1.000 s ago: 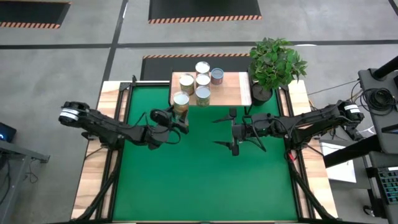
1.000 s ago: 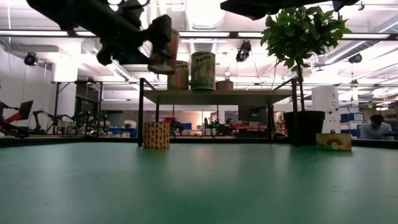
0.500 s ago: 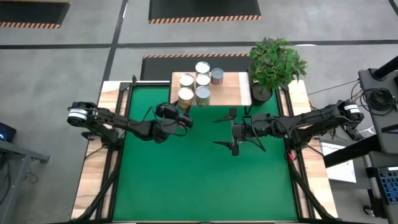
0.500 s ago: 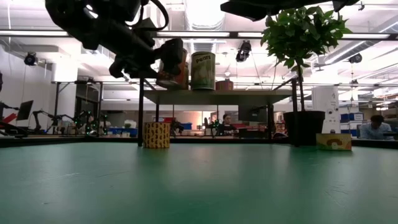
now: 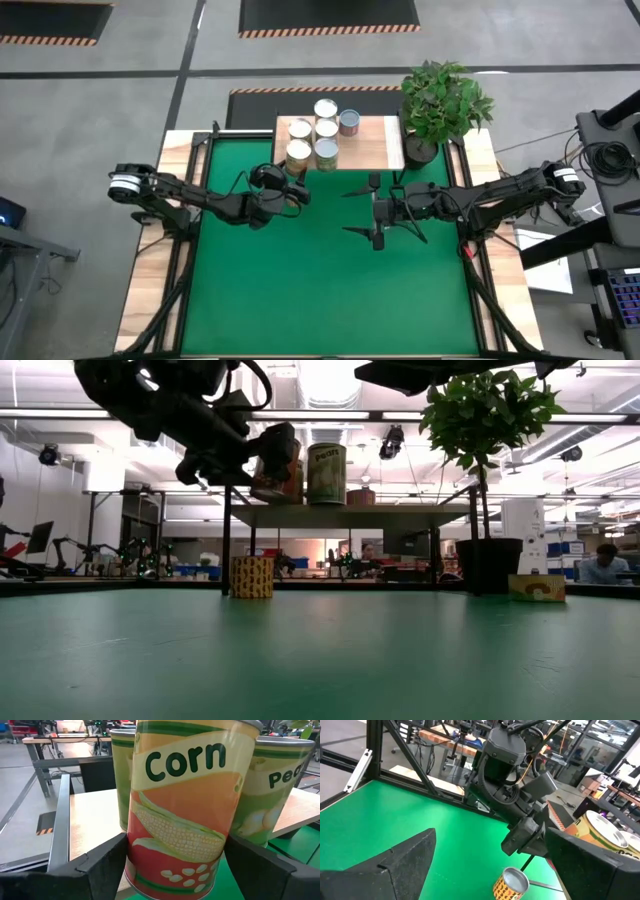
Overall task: Pick and place cans onto a shelf
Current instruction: Put the canned corn on the shelf
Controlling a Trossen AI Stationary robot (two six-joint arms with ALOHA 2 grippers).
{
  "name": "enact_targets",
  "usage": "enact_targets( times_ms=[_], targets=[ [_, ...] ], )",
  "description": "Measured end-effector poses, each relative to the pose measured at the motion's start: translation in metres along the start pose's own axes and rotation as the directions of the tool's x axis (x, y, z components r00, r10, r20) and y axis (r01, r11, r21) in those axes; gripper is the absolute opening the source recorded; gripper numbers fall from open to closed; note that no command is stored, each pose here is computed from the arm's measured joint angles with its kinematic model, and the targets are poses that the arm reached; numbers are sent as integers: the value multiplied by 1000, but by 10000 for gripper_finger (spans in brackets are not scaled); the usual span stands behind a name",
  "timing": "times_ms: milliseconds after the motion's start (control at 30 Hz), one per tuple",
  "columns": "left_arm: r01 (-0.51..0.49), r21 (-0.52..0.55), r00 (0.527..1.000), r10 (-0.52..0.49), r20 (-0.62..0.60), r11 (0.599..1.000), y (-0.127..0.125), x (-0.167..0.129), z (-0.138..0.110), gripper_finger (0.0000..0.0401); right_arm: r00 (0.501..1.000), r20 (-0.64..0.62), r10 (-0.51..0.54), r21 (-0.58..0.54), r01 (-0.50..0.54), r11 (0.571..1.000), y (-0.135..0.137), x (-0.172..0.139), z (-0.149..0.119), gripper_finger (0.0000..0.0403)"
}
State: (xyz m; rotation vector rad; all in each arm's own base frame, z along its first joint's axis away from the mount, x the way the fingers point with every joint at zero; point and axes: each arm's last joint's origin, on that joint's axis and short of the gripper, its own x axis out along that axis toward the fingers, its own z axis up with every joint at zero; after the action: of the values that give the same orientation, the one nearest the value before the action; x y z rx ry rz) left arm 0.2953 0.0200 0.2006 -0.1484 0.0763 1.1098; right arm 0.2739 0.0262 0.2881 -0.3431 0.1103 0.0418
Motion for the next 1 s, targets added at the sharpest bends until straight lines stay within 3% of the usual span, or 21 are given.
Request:
enact_targets(
  times_ms=[1000],
  targets=[
    [-25,-11,1000,25,2,1000,4,6,1,307,1000,-22,-20,-9,20,1000,0,0,-2,361]
  ],
)
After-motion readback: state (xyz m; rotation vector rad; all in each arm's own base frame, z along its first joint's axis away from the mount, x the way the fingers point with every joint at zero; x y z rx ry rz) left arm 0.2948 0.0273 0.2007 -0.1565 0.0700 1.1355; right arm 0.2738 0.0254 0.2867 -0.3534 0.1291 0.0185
